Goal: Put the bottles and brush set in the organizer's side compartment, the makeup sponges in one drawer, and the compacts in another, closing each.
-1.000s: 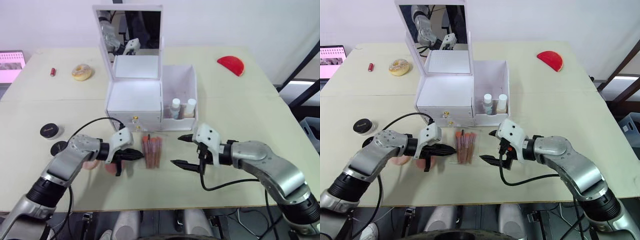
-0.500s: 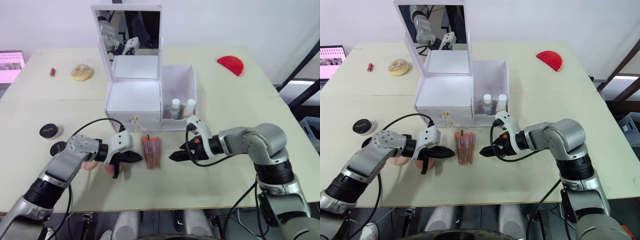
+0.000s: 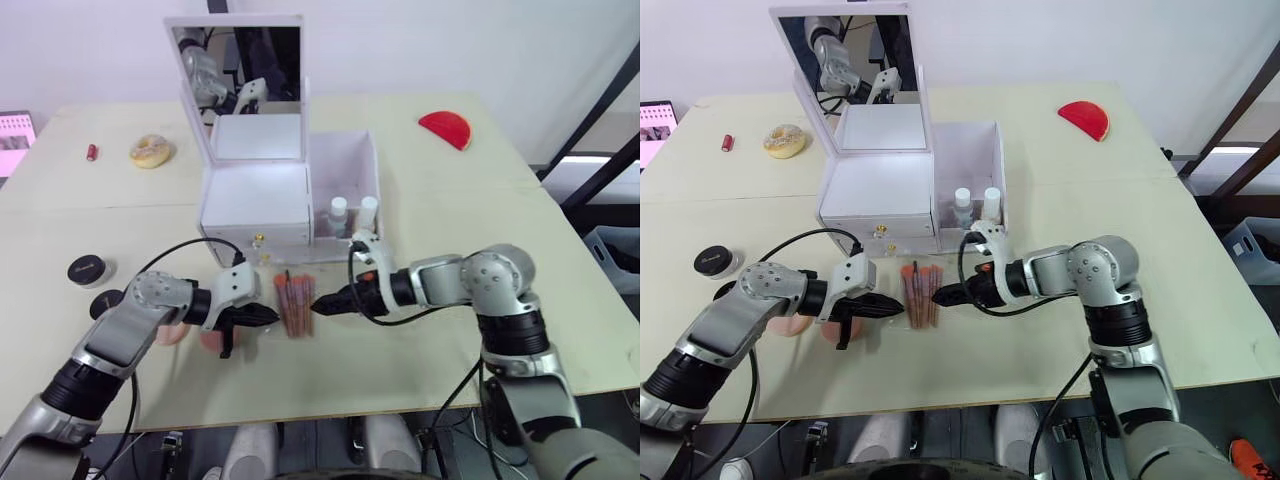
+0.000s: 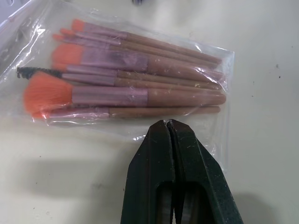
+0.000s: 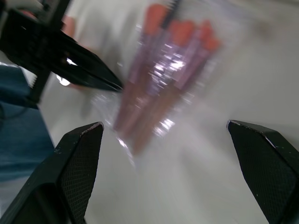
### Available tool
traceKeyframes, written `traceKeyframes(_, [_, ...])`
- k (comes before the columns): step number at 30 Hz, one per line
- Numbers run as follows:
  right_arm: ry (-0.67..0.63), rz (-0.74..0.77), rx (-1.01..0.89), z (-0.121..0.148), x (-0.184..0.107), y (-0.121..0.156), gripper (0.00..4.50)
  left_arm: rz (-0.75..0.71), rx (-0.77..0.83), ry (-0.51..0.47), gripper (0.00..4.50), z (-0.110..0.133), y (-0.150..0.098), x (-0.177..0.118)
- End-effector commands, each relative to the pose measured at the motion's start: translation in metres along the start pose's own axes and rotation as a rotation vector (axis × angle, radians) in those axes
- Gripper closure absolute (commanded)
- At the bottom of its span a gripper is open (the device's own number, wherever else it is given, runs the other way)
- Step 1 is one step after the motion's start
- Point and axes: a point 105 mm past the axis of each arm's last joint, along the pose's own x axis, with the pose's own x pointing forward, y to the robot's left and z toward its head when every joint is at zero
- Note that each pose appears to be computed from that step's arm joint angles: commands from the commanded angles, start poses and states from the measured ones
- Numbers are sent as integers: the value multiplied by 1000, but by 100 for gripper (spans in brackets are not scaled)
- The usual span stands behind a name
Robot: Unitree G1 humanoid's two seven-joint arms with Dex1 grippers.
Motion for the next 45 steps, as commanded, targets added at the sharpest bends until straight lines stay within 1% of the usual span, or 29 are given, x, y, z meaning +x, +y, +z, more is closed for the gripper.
traceKeyframes(1, [26,43,55,-10,13,7,0,6,4,7,444,0,0,-4])
traceKeyframes(5, [16,75,90,-13,20,13,0,9,2,9,444,0,0,-4])
traceKeyframes(11, [-7,55,141,-14,20,9,0,14,-2,9,444,-1,0,-6])
traceKeyframes(14, [-15,45,155,-14,18,6,76,13,-3,7,450,-1,-1,-6])
traceKeyframes(22, [-27,31,162,-11,14,3,442,11,0,5,450,0,-2,-6])
traceKeyframes(23, [-28,31,164,-11,14,3,447,10,1,5,450,0,-2,-6])
traceKeyframes(34, [-63,26,185,-7,7,-2,447,28,6,-3,450,1,-1,-8])
traceKeyframes(37, [-80,34,190,-5,5,-1,447,27,-11,-38,450,8,0,-13])
traceKeyframes(39, [-88,34,191,-4,4,-1,447,22,-38,-93,450,18,0,-17])
traceKeyframes(40, [-91,34,191,-4,4,-1,449,25,-50,-116,425,22,0,-19])
traceKeyframes(42, [-97,37,191,-4,3,0,450,27,-65,-130,364,25,0,-22])
traceKeyframes(43, [-100,36,190,-3,2,0,450,20,-72,-129,321,26,-2,-25])
traceKeyframes(45, [-106,35,191,-3,1,0,450,20,-84,-136,219,27,-4,-29])
